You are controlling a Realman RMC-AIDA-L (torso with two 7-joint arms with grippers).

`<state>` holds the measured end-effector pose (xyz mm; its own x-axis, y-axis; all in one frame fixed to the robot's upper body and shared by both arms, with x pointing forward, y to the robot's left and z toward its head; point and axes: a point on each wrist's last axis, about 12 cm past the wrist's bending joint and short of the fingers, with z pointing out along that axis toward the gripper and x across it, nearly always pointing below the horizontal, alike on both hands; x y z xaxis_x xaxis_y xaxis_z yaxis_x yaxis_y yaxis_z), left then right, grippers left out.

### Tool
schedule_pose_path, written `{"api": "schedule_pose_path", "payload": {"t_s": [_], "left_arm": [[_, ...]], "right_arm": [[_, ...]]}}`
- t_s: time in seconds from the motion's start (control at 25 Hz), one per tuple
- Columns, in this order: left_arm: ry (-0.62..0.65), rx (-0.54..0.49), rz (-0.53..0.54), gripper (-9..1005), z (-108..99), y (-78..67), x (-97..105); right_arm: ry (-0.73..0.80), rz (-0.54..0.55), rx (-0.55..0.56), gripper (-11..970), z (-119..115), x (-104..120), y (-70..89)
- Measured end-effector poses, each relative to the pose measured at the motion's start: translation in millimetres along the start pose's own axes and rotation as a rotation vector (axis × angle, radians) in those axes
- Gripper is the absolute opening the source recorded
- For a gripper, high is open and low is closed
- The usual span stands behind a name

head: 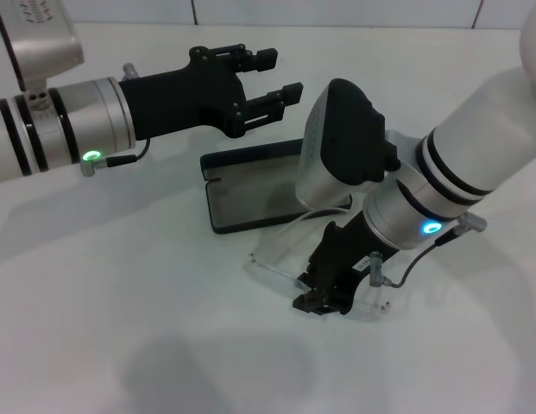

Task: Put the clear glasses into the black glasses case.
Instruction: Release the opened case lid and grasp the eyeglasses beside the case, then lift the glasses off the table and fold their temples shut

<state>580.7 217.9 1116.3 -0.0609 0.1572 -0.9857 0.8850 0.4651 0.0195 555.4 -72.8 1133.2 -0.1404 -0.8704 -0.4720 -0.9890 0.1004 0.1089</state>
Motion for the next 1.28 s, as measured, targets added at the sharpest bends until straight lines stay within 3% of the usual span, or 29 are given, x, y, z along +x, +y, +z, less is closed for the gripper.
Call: {"api": "schedule_pose_path", "payload": {"t_s": [0.24,0.84,1.04,1.16,1.28], "left_arm": [[0.002,0.0,0.005,562,-0.3,0.0,0.3],[0.001,-0.003,-0.011,561,-5.8,-2.5,4.7],[-0.034,0.046,-0.031,561,-14.8,-10.8,1.7],[-0.09,0.102,-0.057,562,-26.3,-17.2,-3.7],[-0.185,0.131,-0.094,564,-43.5,-22.5,-5.8]], "right_arm": [[0.022,0.004,0.008,227,1.7,4.5,-2.0],[0.076,0.012,0.057,158,-3.5,8.7,-10.2],[0.026,0.019,0.036,139,-29.3,18.3,-13.5],[-0.097,0.017,-0.009,135,-59.7,41.3,-12.4],[-0.263,-0.073,-0.058,131,-80.1,68.3,-2.8]]}}
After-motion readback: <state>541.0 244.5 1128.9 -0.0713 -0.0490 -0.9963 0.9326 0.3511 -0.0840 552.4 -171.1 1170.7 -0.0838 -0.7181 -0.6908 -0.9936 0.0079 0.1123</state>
